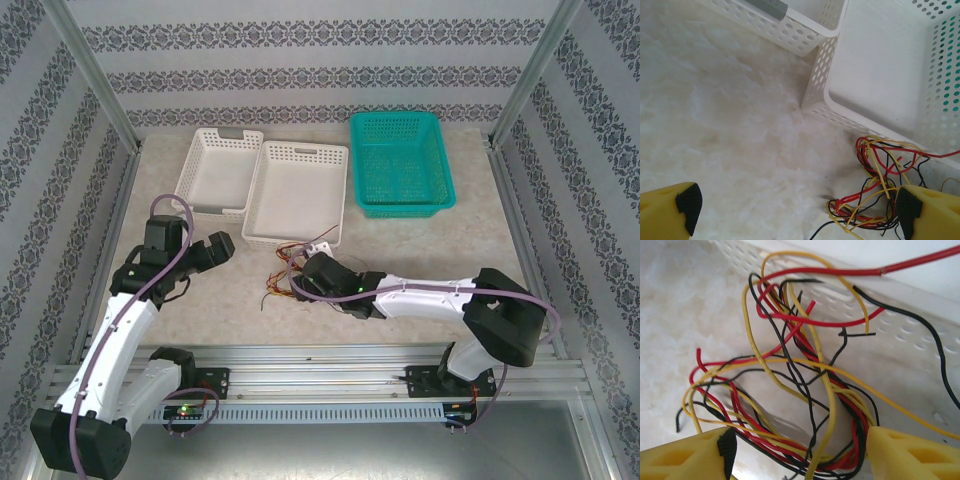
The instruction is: Untangle the cables
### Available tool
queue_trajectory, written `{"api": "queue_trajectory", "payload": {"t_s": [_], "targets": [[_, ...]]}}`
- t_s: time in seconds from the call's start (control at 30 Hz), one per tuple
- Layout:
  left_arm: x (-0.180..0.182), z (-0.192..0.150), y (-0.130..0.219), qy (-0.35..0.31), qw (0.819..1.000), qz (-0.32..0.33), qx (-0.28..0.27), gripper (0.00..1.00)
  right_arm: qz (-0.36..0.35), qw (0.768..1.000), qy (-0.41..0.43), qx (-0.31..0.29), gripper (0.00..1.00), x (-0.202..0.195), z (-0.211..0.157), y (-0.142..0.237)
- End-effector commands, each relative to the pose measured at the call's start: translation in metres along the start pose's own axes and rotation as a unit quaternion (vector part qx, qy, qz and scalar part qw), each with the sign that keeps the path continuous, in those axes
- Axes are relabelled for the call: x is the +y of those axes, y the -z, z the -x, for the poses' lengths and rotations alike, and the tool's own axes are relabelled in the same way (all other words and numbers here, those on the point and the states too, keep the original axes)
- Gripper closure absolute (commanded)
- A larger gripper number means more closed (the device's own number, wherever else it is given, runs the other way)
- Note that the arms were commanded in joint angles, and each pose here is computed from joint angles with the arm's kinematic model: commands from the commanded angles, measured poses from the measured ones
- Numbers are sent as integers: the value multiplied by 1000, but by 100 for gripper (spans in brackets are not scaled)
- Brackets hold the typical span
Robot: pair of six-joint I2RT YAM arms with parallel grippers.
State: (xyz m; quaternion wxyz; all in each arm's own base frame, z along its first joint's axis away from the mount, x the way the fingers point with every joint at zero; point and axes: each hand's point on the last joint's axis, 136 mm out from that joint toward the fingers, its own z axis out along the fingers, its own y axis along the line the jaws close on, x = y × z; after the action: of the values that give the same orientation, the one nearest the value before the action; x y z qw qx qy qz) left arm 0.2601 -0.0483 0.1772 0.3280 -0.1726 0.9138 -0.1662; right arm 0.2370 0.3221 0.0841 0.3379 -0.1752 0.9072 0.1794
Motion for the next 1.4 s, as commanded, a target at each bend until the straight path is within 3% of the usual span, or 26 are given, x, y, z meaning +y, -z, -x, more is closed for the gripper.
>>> {"api": "queue_trajectory", "payload": {"t_s": [0.0, 0.2, 0.47, 0.83, 1.17, 1.37], "targets": [[1, -11, -3, -15, 1000, 3, 24, 0, -4, 999, 46, 29, 30, 0, -11, -4], [0, -14, -5, -16, 999, 2, 30, 0, -6, 995, 81, 61, 31, 7, -13, -25], [0, -14, -5, -20, 999, 3, 30, 0, -17, 992, 88, 87, 42, 4, -10, -45], [-1, -15, -8, -23, 999, 3, 35, 0, -36, 988, 109, 101, 68, -7, -13, -62], [-1, -16, -8, -26, 999, 2, 37, 0, -11, 990, 111, 84, 98, -3, -10, -48], [-3, -17, -8, -29, 999, -2, 41, 0, 11, 990, 125, 56, 100, 4, 0, -20]]}}
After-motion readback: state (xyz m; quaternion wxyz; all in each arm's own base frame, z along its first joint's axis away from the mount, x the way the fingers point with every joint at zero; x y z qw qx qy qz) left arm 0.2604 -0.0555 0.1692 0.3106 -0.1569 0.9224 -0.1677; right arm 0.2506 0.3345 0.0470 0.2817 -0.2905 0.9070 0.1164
